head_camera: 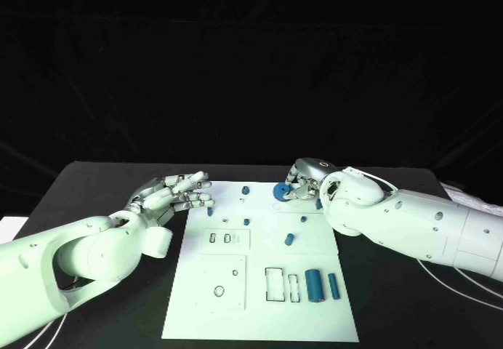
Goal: Assemble the parts on the task board
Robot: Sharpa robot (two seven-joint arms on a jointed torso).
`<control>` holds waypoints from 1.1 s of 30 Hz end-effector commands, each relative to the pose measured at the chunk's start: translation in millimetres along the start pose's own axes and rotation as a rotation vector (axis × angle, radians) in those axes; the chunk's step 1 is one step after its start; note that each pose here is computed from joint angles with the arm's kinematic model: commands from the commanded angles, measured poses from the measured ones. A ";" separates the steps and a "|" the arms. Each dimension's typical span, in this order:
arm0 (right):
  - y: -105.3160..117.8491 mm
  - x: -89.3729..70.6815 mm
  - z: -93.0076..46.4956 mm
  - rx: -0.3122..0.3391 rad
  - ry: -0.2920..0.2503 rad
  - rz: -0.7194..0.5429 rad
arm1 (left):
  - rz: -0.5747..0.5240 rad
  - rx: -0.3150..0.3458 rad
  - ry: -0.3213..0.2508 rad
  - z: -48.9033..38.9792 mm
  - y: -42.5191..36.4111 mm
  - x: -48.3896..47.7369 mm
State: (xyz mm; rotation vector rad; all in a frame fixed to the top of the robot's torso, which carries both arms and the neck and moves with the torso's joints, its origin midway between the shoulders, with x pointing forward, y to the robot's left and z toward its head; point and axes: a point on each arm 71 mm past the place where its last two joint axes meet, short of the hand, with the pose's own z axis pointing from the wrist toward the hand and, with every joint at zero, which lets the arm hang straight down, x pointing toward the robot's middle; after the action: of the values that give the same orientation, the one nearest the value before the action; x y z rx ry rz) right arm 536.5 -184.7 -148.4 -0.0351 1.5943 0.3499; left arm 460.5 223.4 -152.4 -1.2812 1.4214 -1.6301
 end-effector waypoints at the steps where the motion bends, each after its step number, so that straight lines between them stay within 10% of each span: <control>1: 7.2 -1.9 -3.5 -0.035 -0.034 0.030 | -0.001 0.005 0.027 0.4 -1.0 3.2; 33: 65.6 3.4 -12.4 -0.180 -0.023 0.068 | -0.003 0.000 0.033 1.3 -0.2 4.6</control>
State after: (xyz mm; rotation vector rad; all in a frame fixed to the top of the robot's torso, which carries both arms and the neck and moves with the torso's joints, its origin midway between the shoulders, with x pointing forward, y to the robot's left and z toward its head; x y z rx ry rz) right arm 509.6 -127.3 -138.5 -0.0962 1.5452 0.5376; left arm 460.6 221.5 -152.7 -1.2793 1.4299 -1.6345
